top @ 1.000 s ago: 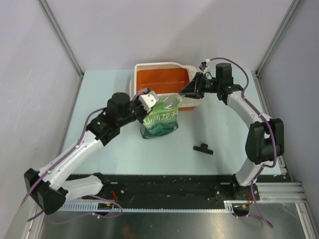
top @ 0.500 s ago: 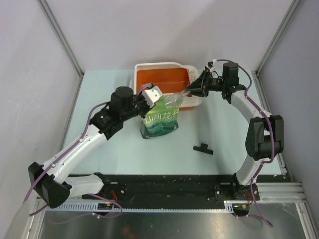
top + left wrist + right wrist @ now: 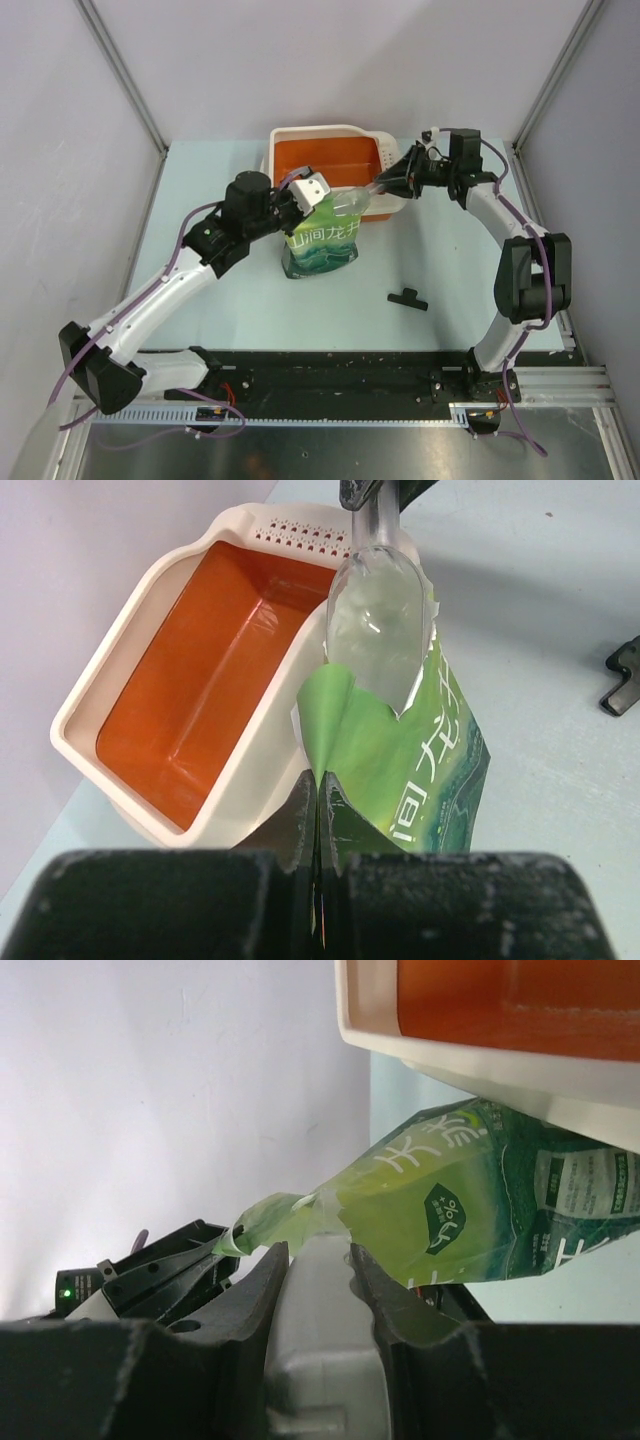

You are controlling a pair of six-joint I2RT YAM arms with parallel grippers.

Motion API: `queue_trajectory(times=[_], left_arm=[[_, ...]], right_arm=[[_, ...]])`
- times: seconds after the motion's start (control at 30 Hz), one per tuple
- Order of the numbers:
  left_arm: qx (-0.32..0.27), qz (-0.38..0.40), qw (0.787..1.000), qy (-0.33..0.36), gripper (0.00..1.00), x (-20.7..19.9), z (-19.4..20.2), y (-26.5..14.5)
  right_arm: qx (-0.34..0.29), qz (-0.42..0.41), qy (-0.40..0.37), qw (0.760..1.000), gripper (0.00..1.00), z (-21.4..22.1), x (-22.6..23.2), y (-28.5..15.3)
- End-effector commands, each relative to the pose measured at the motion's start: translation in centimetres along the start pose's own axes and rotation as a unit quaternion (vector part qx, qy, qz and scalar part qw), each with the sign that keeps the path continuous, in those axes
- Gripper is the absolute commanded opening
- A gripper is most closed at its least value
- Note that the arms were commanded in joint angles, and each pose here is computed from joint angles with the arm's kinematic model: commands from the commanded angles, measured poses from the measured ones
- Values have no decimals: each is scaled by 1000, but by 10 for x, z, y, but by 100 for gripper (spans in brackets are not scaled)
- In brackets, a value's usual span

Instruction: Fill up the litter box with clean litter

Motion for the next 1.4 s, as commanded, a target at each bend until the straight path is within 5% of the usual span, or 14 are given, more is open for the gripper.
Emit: queue_trajectory(times=[0.0, 0.47, 0.8, 1.37], left_arm=[[-59, -59, 996, 32, 0, 34, -44, -17], [-51, -75, 996, 24, 0, 46, -37, -20], [-60, -56, 996, 17, 0, 40, -39, -16], [-46, -66, 997, 17, 0, 45, -34, -10]], right_arm=[[-30, -44, -21, 998, 0, -32, 6, -20], [-43, -57, -80, 994, 0, -29, 32, -38], [-102, 33, -112, 988, 0, -24, 46, -45], [-30, -47, -34, 998, 0, -44, 21, -34]])
Point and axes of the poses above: each gripper's point midway between its finger pads, its own y axis out along the fingers, its own x axis along the line the jaws close on, z = x × y, the point moved 3 cm from there along -y, back along the fingers, and after that the axes turned 6 degrees about y, right-handed, at the moved point
